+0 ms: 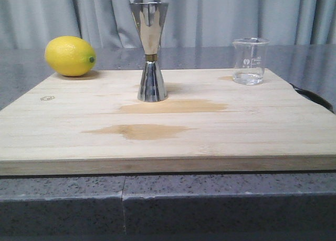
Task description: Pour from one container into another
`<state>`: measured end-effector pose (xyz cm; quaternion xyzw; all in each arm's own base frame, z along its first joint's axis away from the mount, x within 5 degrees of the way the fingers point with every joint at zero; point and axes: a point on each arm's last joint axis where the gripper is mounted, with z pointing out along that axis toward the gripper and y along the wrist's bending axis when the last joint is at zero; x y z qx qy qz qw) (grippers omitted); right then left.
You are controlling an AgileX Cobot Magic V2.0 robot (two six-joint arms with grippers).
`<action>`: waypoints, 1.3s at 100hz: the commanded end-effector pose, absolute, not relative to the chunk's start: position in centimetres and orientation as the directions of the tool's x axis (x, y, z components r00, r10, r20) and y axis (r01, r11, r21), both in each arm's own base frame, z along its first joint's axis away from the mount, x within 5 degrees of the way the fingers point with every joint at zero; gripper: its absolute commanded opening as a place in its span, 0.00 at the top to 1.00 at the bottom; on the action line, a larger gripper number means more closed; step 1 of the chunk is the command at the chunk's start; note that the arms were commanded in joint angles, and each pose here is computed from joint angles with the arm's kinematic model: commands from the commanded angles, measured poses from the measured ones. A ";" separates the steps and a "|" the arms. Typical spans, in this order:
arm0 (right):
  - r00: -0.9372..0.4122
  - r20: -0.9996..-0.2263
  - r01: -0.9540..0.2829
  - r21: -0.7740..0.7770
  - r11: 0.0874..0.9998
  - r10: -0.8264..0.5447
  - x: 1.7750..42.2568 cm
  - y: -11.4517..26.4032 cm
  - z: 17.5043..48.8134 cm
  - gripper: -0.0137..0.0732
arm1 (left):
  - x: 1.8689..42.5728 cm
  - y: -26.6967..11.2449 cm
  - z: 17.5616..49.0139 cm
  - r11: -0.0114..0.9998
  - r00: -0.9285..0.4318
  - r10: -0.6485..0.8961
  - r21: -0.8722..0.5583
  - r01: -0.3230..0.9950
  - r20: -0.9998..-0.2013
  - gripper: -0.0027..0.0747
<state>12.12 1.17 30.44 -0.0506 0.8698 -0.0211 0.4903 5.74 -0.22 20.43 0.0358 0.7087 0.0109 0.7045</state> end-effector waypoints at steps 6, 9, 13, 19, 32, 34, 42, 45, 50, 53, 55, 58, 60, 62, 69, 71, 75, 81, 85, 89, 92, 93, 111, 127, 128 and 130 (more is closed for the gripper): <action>-0.439 -0.890 -0.080 -0.099 0.992 -0.124 12.5 1.3 31.8 0.93 | 5.3 -0.1 21.5 0.998 0.145 0.052 0.055 0.015 -0.988 0.99; -0.439 -0.890 -0.080 -0.099 0.992 -0.124 12.5 1.3 31.8 0.93 | 5.3 -0.1 21.5 0.998 0.144 0.052 0.055 0.015 -0.988 0.99; -0.439 -0.890 -0.080 -0.099 0.992 -0.124 12.5 1.3 31.8 0.93 | 5.3 -0.1 21.5 0.998 0.138 0.053 0.055 0.015 -0.989 0.99; -0.439 -0.890 -0.080 -0.099 0.992 -0.124 12.5 1.3 31.8 0.93 | 5.3 -0.1 21.5 0.997 0.135 0.077 0.080 0.013 -0.988 0.99; -0.439 -0.890 -0.080 -0.099 0.992 -0.124 12.5 1.3 31.8 0.93 | 5.3 -0.1 21.5 0.995 0.135 0.097 0.099 0.011 -0.986 0.99; -0.439 -0.890 -0.080 -0.099 0.992 -0.124 12.5 1.3 31.8 0.93 | 5.3 -0.1 21.5 0.995 0.135 0.097 0.099 0.011 -0.986 0.99; -0.439 -0.890 -0.080 -0.099 0.992 -0.124 12.5 1.3 31.8 0.93 | 5.3 -0.1 21.5 0.995 0.135 0.097 0.099 0.011 -0.986 0.99; -0.439 -0.890 -0.080 -0.099 0.992 -0.124 12.5 1.3 31.8 0.93 | 5.3 -0.1 21.5 0.995 0.135 0.097 0.099 0.011 -0.986 0.99; -0.439 -0.890 -0.080 -0.099 0.992 -0.124 12.5 1.3 31.8 0.93 | 5.3 -0.1 21.5 0.995 0.135 0.097 0.099 0.011 -0.986 0.99; -0.439 -0.890 -0.080 -0.099 0.992 -0.124 12.5 1.3 31.8 0.93 | 5.3 -0.1 21.5 0.995 0.135 0.097 0.099 0.011 -0.986 0.99; -0.439 -0.890 -0.080 -0.099 0.992 -0.124 12.5 1.3 31.8 0.93 | 5.3 -0.1 21.5 0.995 0.135 0.097 0.099 0.011 -0.986 0.99; -0.439 -0.890 -0.080 -0.099 0.992 -0.124 12.5 1.3 31.8 0.93 | 5.3 -0.1 21.5 0.995 0.135 0.097 0.099 0.011 -0.986 0.99; -0.439 -0.890 -0.080 -0.099 0.992 -0.124 12.5 1.3 31.8 0.93 | 5.3 -0.1 21.5 0.995 0.135 0.097 0.099 0.011 -0.986 0.99; -0.439 -0.890 -0.080 -0.099 0.992 -0.124 12.5 1.3 31.8 0.93 | 5.3 -0.1 21.5 0.995 0.135 0.097 0.099 0.011 -0.986 0.99; -0.439 -0.890 -0.080 -0.099 0.992 -0.124 12.5 1.3 31.8 0.93 | 5.3 -0.1 21.5 0.995 0.135 0.097 0.099 0.011 -0.986 0.99; -0.439 -0.890 -0.080 -0.099 0.992 -0.124 12.5 1.3 31.8 0.93 | 5.3 -0.1 21.5 0.995 0.135 0.097 0.099 0.011 -0.986 0.99; -0.439 -0.890 -0.080 -0.099 0.992 -0.124 12.5 1.3 31.8 0.93 | 5.3 -0.1 21.5 0.995 0.135 0.097 0.099 0.011 -0.986 0.99; -0.439 -0.890 -0.080 -0.099 0.992 -0.124 12.5 1.3 31.8 0.93 | 5.3 -0.1 21.5 0.995 0.135 0.097 0.099 0.011 -0.986 0.99; -0.439 -0.890 -0.080 -0.099 0.992 -0.124 12.5 1.3 31.8 0.93 | 5.3 -0.1 21.5 0.995 0.135 0.097 0.099 0.011 -0.986 0.99; -0.439 -0.890 -0.080 -0.099 0.992 -0.124 12.5 1.3 31.8 0.93 | 5.3 -0.1 21.5 0.995 0.135 0.097 0.099 0.011 -0.986 0.99; -0.439 -0.890 -0.080 -0.099 0.992 -0.124 12.5 1.3 31.8 0.93 | 5.3 -0.1 21.5 0.995 0.135 0.097 0.099 0.011 -0.986 0.99; -0.439 -0.890 -0.080 -0.099 0.992 -0.124 12.5 1.3 31.8 0.93 | 5.3 -0.1 21.5 0.995 0.135 0.097 0.099 0.011 -0.986 0.99; -0.405 -0.907 -0.071 -0.092 0.993 -0.113 11.7 1.1 32.2 0.93 | 5.3 -0.1 21.5 0.995 0.135 0.095 0.097 0.011 -0.986 0.99; -0.282 -0.959 0.015 0.003 1.000 0.007 8.5 -0.2 33.0 0.93 | 5.3 -0.1 21.5 0.995 0.135 0.095 0.097 0.011 -0.986 0.99; -0.283 -0.959 0.017 0.018 1.000 0.022 8.4 -0.1 32.9 0.93 | 5.3 -0.1 21.5 0.995 0.135 0.095 0.097 0.011 -0.986 0.99; -0.261 -0.965 0.028 0.031 0.999 0.037 8.0 -0.3 32.8 0.93 | 5.3 -0.1 21.5 0.995 0.135 0.095 0.097 0.011 -0.986 0.99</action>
